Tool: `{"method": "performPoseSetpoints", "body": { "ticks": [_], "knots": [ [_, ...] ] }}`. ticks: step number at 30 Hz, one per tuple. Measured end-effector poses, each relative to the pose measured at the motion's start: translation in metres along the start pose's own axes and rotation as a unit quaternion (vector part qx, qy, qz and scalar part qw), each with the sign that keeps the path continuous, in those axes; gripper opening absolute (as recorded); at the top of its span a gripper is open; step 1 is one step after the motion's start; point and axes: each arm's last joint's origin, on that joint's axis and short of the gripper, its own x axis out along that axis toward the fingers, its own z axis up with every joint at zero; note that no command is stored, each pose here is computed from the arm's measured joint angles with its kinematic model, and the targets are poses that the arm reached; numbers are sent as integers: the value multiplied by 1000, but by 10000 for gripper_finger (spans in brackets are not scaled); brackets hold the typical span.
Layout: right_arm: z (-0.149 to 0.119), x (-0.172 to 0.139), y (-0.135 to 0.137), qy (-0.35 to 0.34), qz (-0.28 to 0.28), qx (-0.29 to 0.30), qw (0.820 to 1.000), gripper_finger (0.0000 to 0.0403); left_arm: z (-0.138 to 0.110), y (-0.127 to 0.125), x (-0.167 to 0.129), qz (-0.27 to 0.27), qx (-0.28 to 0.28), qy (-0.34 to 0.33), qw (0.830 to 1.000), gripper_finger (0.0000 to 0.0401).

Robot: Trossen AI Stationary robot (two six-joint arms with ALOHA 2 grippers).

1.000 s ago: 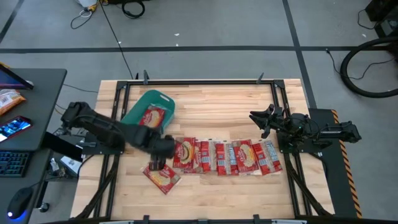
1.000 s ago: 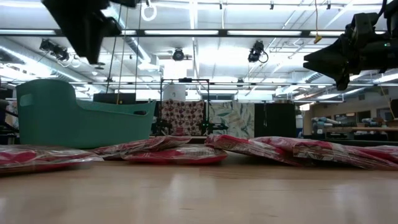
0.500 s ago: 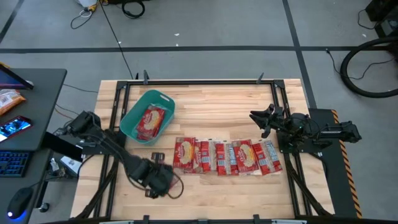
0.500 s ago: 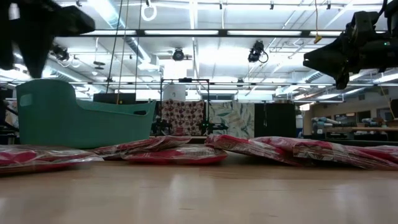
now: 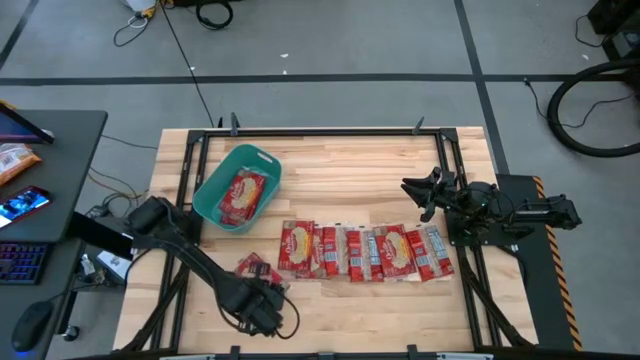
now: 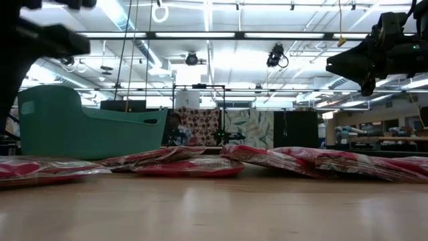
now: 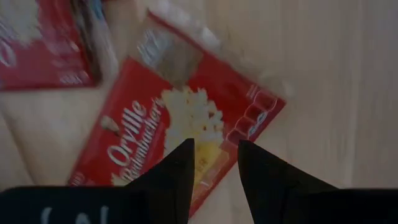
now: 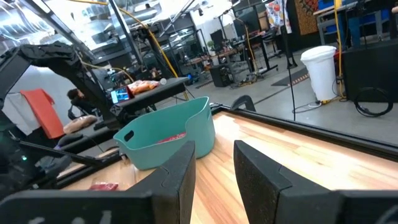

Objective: Sort popcorn bags into baskets
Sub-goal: Put the red popcorn bag into the green bin

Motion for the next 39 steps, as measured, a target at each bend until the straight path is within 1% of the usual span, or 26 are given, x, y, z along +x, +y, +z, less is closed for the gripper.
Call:
{"method": "performPoseSetpoints", "body": {
  "ticks": [4,12,14,19,21,25,30,33,35,39],
  "knots": [
    [0,0,0,0,0,0,1000,115,-7,-3,9,0,-29,57,998,128],
    [0,0,0,0,0,0,1000,115,-13,-8,9,4,-46,69,997,128],
    [0,0,0,0,0,0,1000,115,-17,-8,8,18,-58,83,995,128],
    [0,0,0,0,0,0,1000,115,-36,-6,5,76,-82,142,983,128],
    [0,0,0,0,0,0,1000,115,-41,-6,9,83,-88,150,981,128],
    [0,0,0,0,0,0,1000,115,-50,-1,21,97,-86,164,978,128],
    [0,0,0,0,0,0,1000,115,-65,9,30,138,-80,208,965,128],
    [0,0,0,0,0,0,1000,115,-71,11,36,144,-77,214,963,128],
    [0,0,0,0,0,0,1000,115,-73,12,40,145,-85,213,963,130],
    [0,0,0,0,0,0,1000,115,-75,12,48,137,-96,201,965,155]
  ]
}}
